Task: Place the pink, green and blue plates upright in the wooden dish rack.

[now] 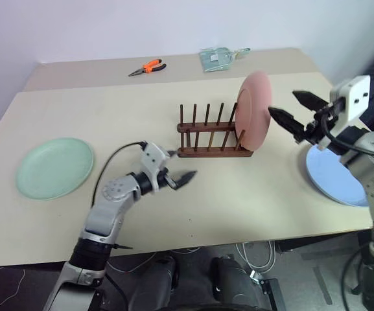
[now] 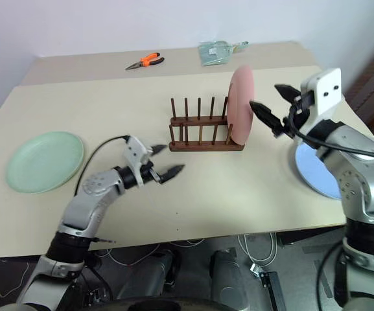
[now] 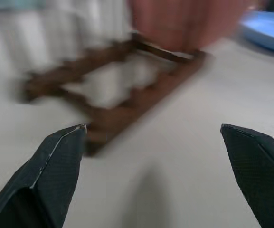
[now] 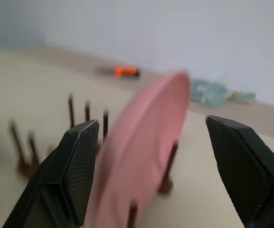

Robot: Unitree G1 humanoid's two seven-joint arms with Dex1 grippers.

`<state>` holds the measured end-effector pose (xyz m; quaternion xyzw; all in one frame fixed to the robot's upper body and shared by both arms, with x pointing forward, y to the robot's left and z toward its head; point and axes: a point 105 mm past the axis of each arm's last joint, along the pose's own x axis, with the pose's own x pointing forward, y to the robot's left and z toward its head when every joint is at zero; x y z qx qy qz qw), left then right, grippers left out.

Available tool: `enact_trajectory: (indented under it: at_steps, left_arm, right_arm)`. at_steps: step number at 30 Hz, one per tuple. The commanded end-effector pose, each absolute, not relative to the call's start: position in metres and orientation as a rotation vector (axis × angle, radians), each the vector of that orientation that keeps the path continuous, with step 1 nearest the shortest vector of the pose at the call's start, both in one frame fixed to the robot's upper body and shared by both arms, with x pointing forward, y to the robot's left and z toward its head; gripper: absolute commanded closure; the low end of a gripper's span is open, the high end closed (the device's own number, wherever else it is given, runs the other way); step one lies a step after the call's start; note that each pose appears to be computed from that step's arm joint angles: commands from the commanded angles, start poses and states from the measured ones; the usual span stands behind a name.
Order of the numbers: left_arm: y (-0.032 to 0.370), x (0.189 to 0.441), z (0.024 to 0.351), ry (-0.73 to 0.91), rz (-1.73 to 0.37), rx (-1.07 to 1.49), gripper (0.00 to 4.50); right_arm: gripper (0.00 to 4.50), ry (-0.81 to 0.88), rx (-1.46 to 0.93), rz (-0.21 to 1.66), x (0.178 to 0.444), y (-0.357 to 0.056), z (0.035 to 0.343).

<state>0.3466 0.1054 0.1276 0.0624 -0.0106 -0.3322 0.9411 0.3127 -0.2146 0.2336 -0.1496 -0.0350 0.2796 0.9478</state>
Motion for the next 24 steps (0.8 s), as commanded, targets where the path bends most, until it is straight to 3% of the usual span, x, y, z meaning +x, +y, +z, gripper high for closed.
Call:
enact_trajectory:
  at_steps: [1,5,11,17,22,24]
  left_arm:
    - [0.182,0.373,0.166,-0.135,-0.254,0.147,0.14]
    - [0.278,0.369,0.187,-0.147,0.218,0.093,0.14]
    - [0.379,0.319,0.169,0.018,0.714,0.130,0.14]
    - [0.392,0.284,0.151,0.101,0.842,0.093,0.14]
    - [0.387,0.260,0.109,0.244,0.905,-0.117,0.14]
    - [0.380,0.258,0.094,0.283,0.893,-0.223,0.68]
  right_arm:
    - [0.87,-0.019,-0.468,0.725,0.290,-0.190,0.223]
    - [0.87,0.046,-0.547,0.906,0.274,-0.151,0.195]
    - [0.87,-0.011,-0.581,1.067,0.276,-0.092,0.172]
    - [0.87,-0.044,-0.597,1.123,0.285,-0.075,0.167]
    - [0.87,-0.061,-0.613,1.123,0.294,-0.074,0.167]
    - [0.87,-0.072,-0.621,1.118,0.297,-0.074,0.168]
